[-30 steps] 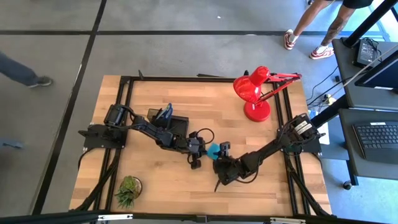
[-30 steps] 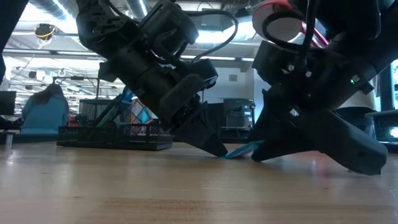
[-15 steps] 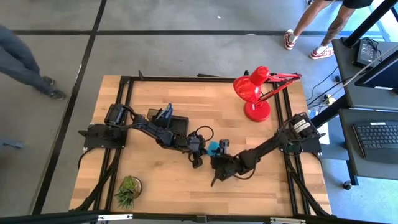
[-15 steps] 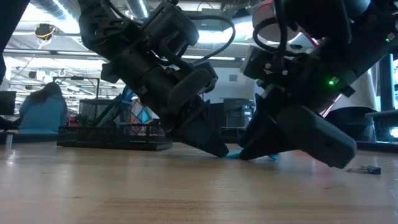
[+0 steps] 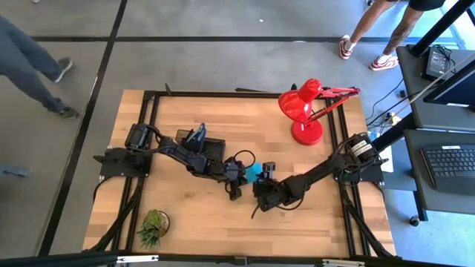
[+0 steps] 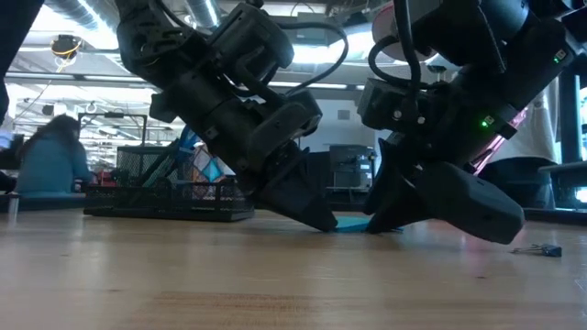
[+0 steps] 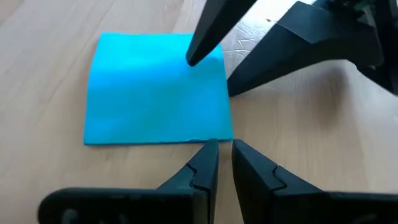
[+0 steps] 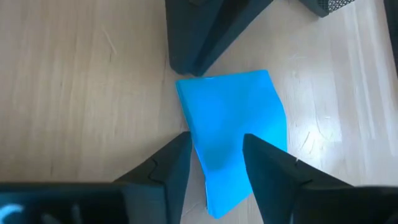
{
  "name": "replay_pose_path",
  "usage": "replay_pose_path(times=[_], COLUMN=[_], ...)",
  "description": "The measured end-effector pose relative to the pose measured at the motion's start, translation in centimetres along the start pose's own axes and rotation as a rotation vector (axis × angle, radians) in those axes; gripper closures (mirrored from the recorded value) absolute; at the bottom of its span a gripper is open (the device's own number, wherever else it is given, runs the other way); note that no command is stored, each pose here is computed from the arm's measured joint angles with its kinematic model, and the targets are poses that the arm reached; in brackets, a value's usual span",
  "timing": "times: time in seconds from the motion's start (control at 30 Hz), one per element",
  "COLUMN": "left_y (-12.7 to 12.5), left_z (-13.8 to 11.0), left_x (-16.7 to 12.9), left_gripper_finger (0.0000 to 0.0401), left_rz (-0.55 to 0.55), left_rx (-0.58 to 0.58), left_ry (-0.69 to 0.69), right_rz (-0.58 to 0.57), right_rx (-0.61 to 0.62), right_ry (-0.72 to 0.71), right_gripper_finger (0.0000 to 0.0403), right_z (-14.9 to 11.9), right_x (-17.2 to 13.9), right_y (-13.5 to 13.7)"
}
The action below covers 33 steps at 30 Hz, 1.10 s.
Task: Pick and place office supplies into organizer
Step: Put the blue sticky notes into the black desk organizer
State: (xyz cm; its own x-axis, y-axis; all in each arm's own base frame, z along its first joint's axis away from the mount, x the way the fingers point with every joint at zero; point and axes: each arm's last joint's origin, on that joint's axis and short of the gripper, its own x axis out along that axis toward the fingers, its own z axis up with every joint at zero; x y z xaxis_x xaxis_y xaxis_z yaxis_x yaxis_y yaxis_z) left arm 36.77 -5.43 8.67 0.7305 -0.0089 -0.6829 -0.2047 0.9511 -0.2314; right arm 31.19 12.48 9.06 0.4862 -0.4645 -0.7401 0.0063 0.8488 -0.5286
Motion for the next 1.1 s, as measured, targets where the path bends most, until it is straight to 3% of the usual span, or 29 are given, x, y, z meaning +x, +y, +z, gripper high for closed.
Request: replay_pose_path(times=[0.2,0.47,0.8,1.1], left_y=[-0.3,0.1,3.1,3.3], left_z=[1.1,3.4,2.6,2.8], left_x=[-1.6,-3.0,-0.7,1.9], left_gripper_finger=[0.0358,0.0358,0.0358,0.0358], left_rz=[0.000,0.143,0.159,0.090], left_rx=[0.094,0.210,0.150,0.134], left_ry=[-0.023,-0.188,-0.120,-0.117], right_rz=[0.005,0.006,0.000,-0.001], right_rx=[0.001,0.003,0.001,0.000], right_ry=[0.000,-0.004,-0.007,-0.008], right_gripper_finger=[0.0248,0.0248,0.0248,0.0248], right_z=[0.0,0.0,0.0,0.0], right_x=[0.0,0.0,0.0,0.0], right_y=[0.0,0.0,0.0,0.0])
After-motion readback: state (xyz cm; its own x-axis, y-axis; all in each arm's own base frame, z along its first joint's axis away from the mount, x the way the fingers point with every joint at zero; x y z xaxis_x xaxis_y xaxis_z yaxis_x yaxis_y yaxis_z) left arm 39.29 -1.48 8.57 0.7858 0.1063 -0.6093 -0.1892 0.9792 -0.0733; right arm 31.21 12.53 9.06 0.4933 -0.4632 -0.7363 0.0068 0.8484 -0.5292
